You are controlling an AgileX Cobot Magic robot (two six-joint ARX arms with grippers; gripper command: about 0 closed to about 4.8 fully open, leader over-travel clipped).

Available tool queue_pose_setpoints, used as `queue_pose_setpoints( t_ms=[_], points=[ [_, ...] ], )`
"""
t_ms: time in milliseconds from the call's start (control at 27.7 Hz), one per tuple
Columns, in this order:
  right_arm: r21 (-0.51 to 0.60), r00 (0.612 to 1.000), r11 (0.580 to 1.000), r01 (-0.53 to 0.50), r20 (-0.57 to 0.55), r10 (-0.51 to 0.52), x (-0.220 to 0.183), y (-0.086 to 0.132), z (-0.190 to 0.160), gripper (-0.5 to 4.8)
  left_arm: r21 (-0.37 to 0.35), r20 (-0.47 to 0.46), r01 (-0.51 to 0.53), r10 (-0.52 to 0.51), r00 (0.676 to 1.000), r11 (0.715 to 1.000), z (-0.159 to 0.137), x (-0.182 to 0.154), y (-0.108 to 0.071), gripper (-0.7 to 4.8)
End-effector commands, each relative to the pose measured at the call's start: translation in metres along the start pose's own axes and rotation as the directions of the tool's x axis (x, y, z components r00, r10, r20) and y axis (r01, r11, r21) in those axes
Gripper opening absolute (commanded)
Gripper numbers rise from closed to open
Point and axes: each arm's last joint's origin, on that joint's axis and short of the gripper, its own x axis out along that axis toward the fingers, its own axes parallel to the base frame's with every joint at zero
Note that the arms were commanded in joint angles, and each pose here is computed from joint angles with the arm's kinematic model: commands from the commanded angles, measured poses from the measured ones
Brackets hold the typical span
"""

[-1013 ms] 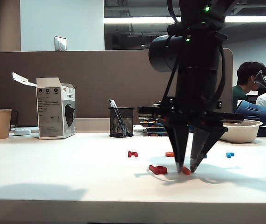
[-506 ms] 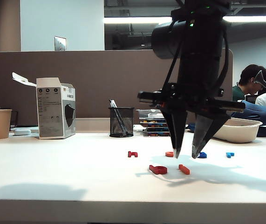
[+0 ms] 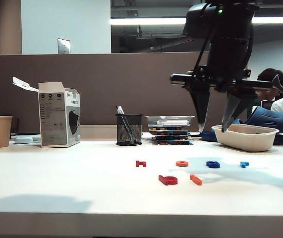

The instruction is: Select the appropriate letters from the row of letter magnets placed on the table to arrange into the word "big".

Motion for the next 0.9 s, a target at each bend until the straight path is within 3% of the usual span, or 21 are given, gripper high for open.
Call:
queue_pose_setpoints(
  t_ms=[36, 362, 904],
  points=[
    [-0.032, 0.998, 0.999, -0.016, 0.067, 0.018, -0.002, 0.0, 0.008, 2.2, -0.002, 0.01, -0.001, 0.001, 1.0, 1.0, 0.001, -0.001, 0.0, -0.05],
    [-0.032, 1.0, 0.999, 0.022, -0.002, -0.022, 0.041, -0.01, 0.015, 2.34, -0.002, 0.01, -0.001, 0.001, 1.0, 1.0, 0.001, -0.001, 0.0, -0.05],
    [-0.008, 0.998, 1.0, 0.02, -0.067, -0.021, 0.076, -0.014, 0.015, 2.34, -0.003, 0.01, -0.001, 0.001, 1.0, 1.0, 0.001, -0.001, 0.0, -0.05]
  ],
)
